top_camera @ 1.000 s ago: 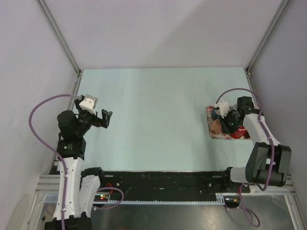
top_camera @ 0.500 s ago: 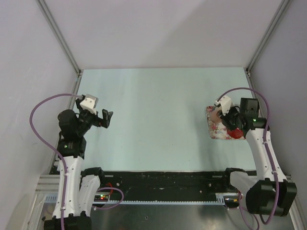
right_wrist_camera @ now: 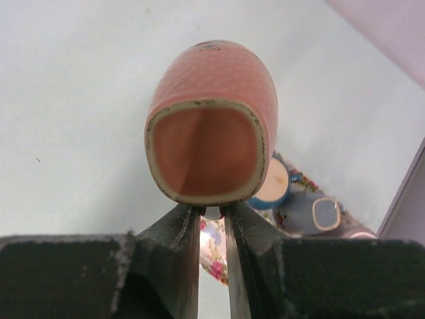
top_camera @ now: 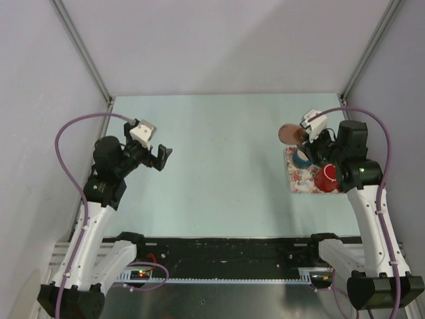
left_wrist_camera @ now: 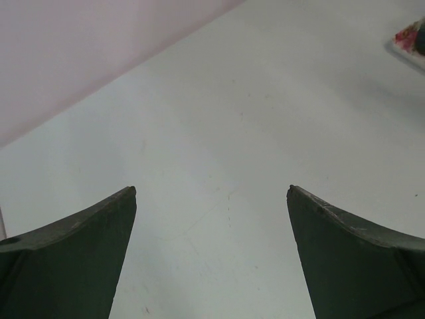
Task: Turn the mug right side up
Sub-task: Turn over the cup on the tray.
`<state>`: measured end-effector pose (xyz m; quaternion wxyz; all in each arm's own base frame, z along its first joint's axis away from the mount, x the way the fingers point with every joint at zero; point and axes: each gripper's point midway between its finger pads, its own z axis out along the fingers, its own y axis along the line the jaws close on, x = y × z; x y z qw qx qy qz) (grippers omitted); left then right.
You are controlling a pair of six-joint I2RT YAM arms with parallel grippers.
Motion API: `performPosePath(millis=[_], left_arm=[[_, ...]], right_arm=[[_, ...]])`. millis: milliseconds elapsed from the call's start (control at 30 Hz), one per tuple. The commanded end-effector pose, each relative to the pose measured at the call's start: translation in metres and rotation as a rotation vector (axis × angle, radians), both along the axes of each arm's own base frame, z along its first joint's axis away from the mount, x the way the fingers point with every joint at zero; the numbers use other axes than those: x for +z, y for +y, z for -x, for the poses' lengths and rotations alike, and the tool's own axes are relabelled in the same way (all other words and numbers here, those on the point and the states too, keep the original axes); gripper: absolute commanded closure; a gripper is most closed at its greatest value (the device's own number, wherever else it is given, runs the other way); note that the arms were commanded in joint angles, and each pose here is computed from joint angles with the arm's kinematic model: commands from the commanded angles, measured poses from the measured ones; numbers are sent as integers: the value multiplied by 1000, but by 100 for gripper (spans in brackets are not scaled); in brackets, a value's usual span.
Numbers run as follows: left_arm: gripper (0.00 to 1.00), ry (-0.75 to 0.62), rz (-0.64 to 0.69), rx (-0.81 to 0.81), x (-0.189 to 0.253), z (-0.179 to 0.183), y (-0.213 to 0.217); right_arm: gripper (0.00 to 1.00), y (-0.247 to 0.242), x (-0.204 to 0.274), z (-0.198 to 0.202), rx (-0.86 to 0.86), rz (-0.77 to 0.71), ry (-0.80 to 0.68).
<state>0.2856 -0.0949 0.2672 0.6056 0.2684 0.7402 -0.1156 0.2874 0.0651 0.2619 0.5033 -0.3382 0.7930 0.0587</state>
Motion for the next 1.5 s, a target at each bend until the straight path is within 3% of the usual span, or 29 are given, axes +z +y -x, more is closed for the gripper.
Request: performPosePath(millis=[0,333,667,1100,1333,1467], left_arm=[[2,-117,-32,-52,52,-8,-14],[2,-123,50,-296,108,-5,-97],[2,34,197,-602,130,19,-193],[2,282,397,-844,143,60,-239],[2,373,570,-977,158,84,-250],[2,371,583,-1006,156,95,-251]], right_arm=[[100,23,80,-2,49,-159,-199],[100,60,158,9,173,-440,-278],[100,84,196,21,301,-705,-207],[100,81,216,33,394,-1008,-78],[100,84,218,54,438,-1056,-125],[100,84,217,63,455,-1112,-151]])
